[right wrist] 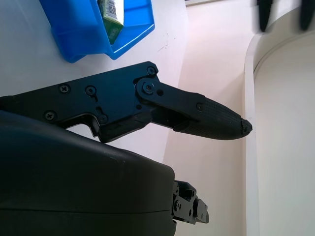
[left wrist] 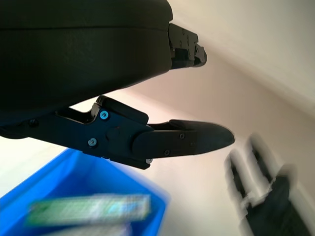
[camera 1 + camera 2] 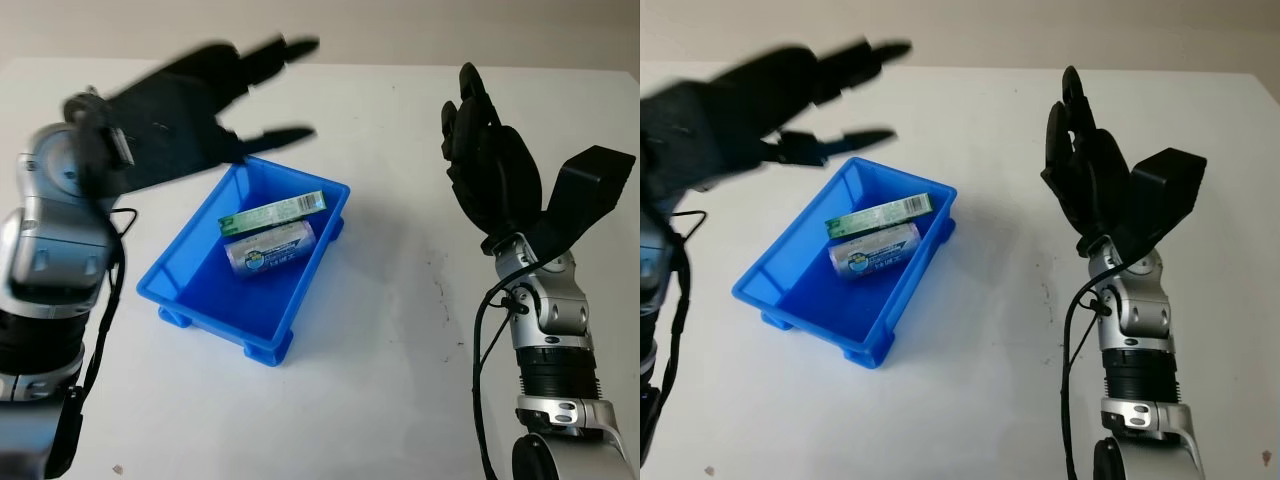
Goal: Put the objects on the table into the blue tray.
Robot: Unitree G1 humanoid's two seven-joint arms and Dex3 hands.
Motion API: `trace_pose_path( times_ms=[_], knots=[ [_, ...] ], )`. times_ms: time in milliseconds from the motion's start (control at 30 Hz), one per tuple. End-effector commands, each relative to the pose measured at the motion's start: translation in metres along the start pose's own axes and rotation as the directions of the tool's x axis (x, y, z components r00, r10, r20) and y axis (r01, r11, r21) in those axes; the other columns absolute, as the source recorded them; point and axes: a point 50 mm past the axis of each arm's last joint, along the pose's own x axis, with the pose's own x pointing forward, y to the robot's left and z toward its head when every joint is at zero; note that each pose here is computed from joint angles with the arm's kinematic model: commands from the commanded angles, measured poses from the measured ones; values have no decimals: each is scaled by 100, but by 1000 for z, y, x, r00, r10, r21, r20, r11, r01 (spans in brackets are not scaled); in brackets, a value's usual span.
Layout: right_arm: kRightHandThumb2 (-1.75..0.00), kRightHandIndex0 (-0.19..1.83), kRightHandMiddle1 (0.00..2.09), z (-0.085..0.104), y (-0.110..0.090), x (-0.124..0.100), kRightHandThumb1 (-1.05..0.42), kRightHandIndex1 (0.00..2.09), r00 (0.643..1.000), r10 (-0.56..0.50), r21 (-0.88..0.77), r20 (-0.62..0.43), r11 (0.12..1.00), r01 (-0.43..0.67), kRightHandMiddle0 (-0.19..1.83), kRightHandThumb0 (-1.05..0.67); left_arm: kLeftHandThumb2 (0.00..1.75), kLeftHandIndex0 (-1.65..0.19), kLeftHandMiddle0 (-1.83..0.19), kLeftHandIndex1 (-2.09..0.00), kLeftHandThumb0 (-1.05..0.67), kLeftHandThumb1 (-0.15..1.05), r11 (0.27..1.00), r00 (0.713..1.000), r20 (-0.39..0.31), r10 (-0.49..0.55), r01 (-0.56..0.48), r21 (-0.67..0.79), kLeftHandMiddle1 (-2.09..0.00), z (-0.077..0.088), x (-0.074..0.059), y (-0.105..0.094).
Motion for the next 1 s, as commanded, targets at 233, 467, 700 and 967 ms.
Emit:
trace_pose_path(
  times_ms=[233,467,700,967],
  knots=[
    [-71,-19,0,1,3,1,-105,0,1000,10,-9,22,1000,-10,-19,-73,54,15,12,-4,-72,105,911,966,-133,223,-255,-323,-1,-63,-32,24],
    [-71,-19,0,3,3,3,-105,0,999,12,-28,31,1000,-11,-19,-74,58,19,17,-1,-69,105,872,919,-324,226,-339,-352,-4,-114,-51,9],
    [-71,-19,0,3,5,4,-105,0,999,16,-25,36,1000,-15,-19,-75,61,15,15,-4,-74,105,838,898,-417,142,-333,-432,-6,-152,-58,-24],
    [-73,-19,0,-2,6,5,-105,0,1000,3,-33,24,999,-3,-19,-74,64,17,15,-5,-82,105,798,916,-380,128,-323,-509,-6,-157,-52,-47]
  ],
)
